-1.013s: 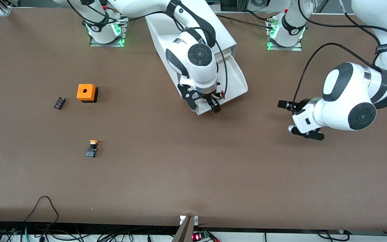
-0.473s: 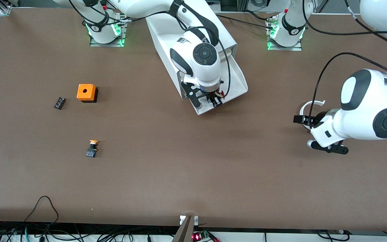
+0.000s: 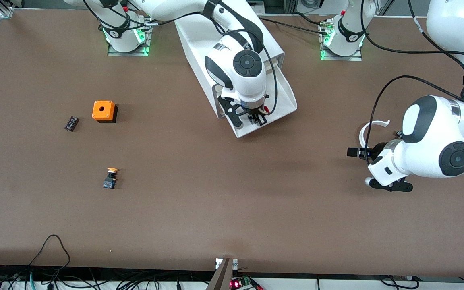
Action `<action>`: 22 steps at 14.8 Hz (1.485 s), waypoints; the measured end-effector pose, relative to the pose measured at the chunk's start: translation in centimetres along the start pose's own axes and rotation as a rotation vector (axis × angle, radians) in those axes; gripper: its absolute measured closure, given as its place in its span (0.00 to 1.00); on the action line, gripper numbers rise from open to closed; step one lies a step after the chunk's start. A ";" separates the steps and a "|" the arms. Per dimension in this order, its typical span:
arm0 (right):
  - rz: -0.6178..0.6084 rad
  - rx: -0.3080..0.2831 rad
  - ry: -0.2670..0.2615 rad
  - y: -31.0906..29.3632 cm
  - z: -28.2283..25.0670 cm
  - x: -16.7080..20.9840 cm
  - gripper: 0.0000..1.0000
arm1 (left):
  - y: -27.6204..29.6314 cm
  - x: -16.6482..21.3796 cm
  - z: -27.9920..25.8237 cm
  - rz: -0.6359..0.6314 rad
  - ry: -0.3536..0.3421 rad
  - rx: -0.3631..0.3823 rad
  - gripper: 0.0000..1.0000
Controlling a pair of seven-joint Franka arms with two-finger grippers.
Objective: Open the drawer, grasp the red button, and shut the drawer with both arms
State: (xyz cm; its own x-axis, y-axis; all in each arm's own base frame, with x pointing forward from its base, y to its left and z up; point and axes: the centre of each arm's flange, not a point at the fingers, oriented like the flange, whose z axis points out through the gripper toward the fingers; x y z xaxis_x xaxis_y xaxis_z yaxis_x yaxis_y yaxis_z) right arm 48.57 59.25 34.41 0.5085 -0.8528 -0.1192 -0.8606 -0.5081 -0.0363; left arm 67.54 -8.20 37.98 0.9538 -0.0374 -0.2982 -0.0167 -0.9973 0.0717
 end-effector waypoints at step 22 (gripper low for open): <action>-0.693 0.015 0.032 -4.7 -7.5 26.1 0.67 | 25.4 -10.5 14.9 -0.426 0.212 -0.004 0.00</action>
State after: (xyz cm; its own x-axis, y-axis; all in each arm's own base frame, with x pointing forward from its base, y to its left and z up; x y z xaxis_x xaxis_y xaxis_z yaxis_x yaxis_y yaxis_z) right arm 66.09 38.43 38.91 0.9414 -0.3356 -0.0343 -0.3374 -0.9353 -0.1068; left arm 52.61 -34.06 28.74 0.9157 0.3889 -0.1010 0.3898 -0.9208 -0.0112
